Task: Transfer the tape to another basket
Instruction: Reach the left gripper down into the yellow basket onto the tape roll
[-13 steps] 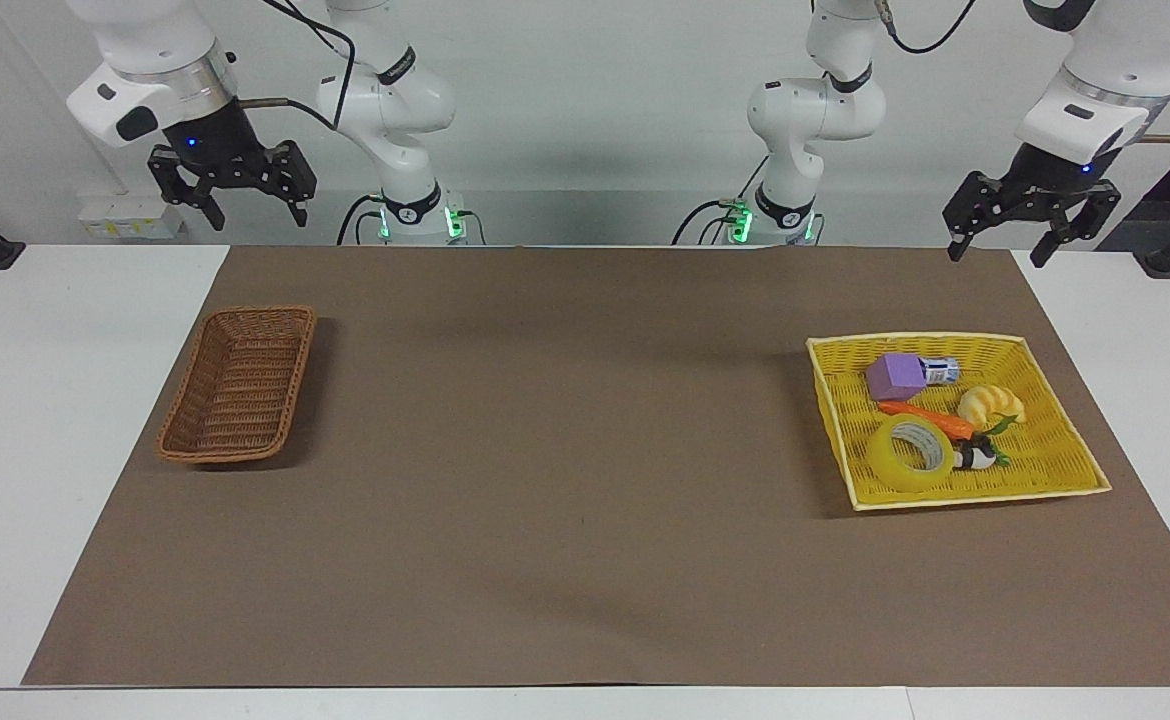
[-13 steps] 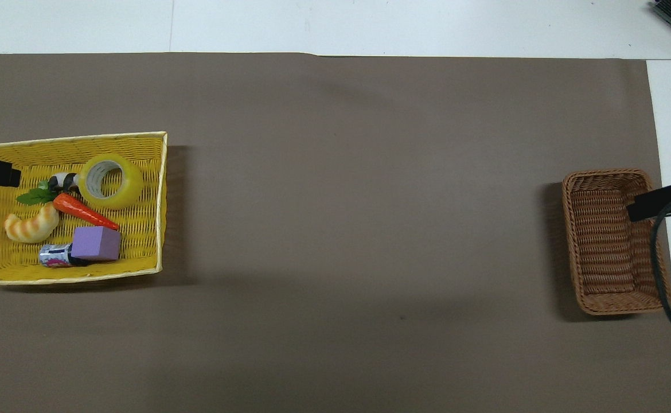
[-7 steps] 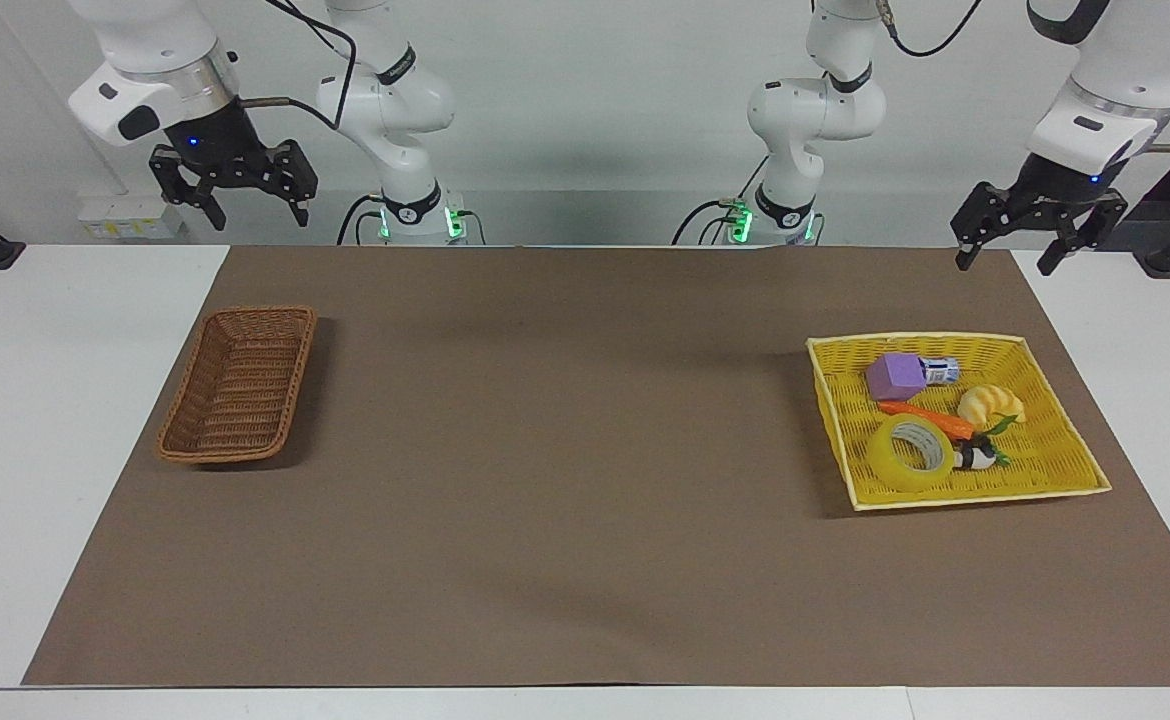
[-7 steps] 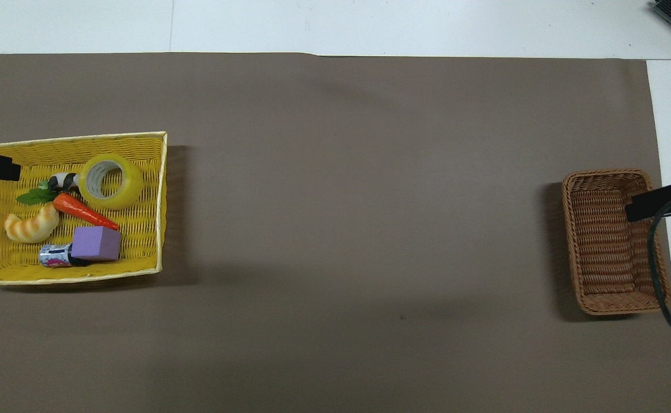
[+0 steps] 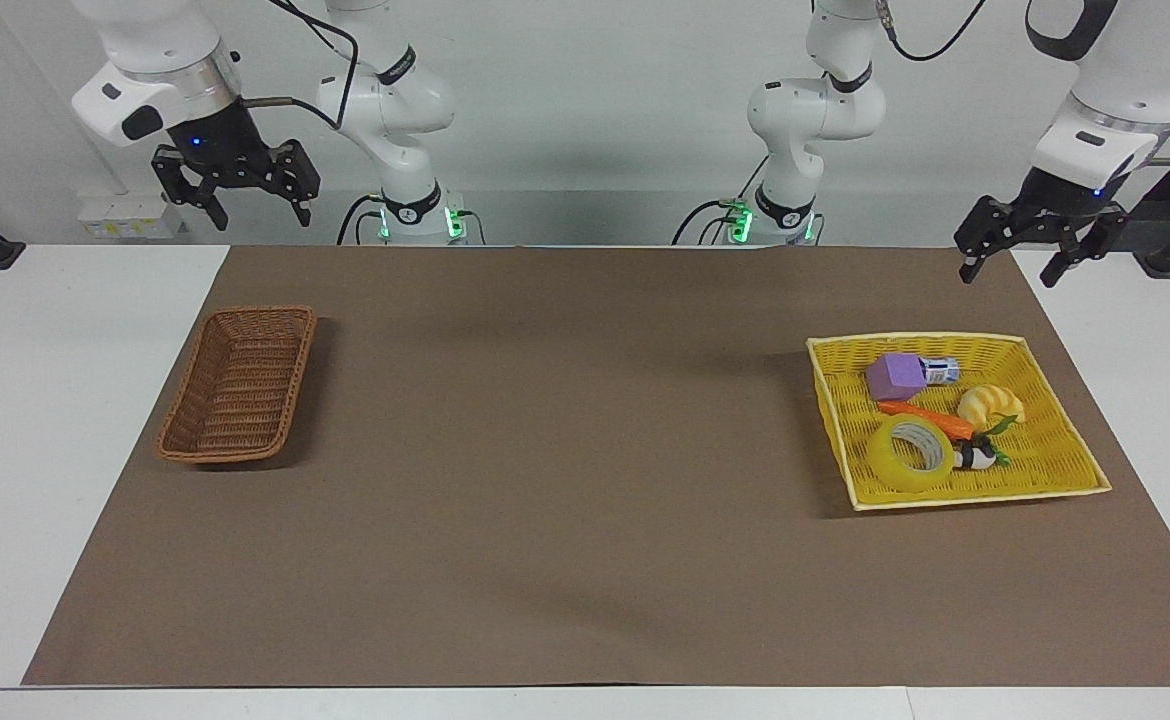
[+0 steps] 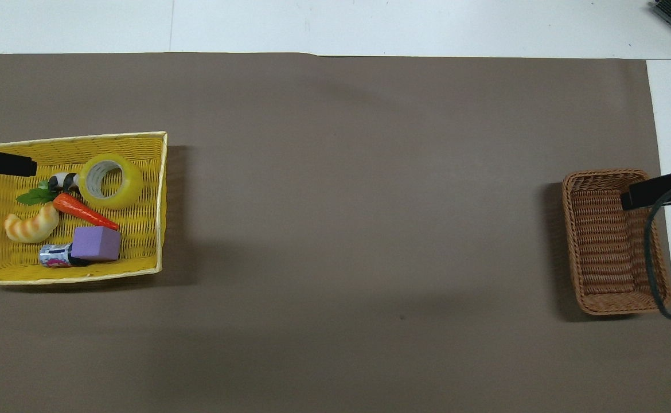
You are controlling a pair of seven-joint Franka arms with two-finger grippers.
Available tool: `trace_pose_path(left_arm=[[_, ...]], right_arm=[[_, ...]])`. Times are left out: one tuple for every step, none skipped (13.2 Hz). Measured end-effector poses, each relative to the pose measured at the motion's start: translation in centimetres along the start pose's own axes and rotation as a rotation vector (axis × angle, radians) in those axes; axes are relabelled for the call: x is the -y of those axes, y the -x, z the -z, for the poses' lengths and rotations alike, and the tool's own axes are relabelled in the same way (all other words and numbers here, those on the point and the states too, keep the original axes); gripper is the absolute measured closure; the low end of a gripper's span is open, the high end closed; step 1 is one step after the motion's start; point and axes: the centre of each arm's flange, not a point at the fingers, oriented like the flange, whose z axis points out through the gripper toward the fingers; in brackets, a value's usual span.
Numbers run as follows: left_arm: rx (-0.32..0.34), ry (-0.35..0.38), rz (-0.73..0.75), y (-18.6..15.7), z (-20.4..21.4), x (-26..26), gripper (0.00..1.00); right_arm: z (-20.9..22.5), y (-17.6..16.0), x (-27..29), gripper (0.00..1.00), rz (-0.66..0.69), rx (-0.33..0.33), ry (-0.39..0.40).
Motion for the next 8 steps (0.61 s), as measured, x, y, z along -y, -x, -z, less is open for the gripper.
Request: trace_pose_path(left_arm=[[0.006, -0.002, 0.003, -0.1, -1.9, 0.7, 0.0], [0.014, -0.003, 0.003, -0.3, -3.4, 1.2, 0.0], [0.019, -0.002, 0.005, -0.6, -5.1, 1.7, 0.0], [0.02, 0.003, 0.013, -0.9, -7.0, 2.1, 0.0], [0.021, 0.009, 0.018, -1.2, -9.1, 2.4, 0.0], [0.019, 0.009, 0.021, -1.5, -11.5, 2.6, 0.0], [0.014, 0.006, 0.023, -1.6, -13.9, 2.7, 0.0], [0.011, 0.004, 0.024, -1.5, -16.0, 2.7, 0.0]], right_arm=[[0.0, 0.0, 0.0, 0.0, -0.004, 0.0, -0.001], [0.0, 0.0, 0.0, 0.0, -0.006, 0.0, 0.0], [0.0, 0.0, -0.1, 0.0, -0.007, 0.0, 0.0], [0.0, 0.0, -0.2, 0.0, -0.009, 0.0, 0.0], [0.0, 0.0, -0.4, 0.0, -0.012, 0.003, 0.0], [-0.2, 0.2, -0.5, 0.0, -0.015, 0.014, -0.001], [-0.3, 0.3, -0.6, 0.0, -0.017, 0.023, -0.001], [-0.3, 0.3, -0.6, 0.0, -0.018, 0.03, -0.002]])
